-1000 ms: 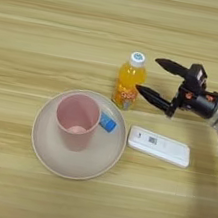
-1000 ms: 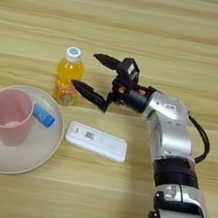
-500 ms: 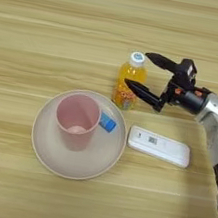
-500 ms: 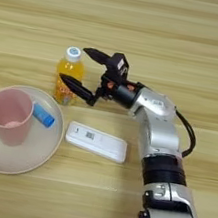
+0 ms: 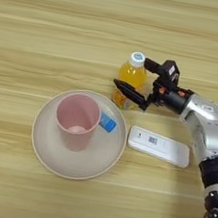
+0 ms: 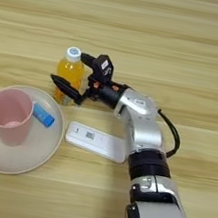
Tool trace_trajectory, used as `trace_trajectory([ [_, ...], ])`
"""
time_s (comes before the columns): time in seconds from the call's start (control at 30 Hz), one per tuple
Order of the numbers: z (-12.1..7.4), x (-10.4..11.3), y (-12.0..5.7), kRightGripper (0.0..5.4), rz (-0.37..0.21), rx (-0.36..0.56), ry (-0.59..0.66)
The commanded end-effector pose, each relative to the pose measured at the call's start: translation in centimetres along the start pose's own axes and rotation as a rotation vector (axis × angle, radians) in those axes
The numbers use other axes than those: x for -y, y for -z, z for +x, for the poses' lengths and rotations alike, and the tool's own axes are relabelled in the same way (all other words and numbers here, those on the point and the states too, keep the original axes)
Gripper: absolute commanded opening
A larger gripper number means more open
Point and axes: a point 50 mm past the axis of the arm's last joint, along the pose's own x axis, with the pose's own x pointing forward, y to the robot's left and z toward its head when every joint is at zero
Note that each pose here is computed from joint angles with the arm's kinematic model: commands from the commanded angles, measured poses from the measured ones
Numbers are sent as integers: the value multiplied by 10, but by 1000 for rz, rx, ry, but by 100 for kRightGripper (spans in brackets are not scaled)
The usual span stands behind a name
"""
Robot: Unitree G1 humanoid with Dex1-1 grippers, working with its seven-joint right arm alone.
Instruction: Move the objects on the table
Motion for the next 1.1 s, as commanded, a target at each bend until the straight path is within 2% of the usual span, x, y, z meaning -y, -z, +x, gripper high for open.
trace_trajectory([
  [0.03, 15, 8, -33, 505, -121, 71, 5],
  [0.3, 14, 9, -32, 409, -121, 70, 15],
  [0.5, 14, 12, -33, 355, -126, 70, 32],
  [0.93, 13, 20, -45, 354, -143, 116, 89],
  [1.1, 6, 35, -74, 354, -173, 227, 189],
])
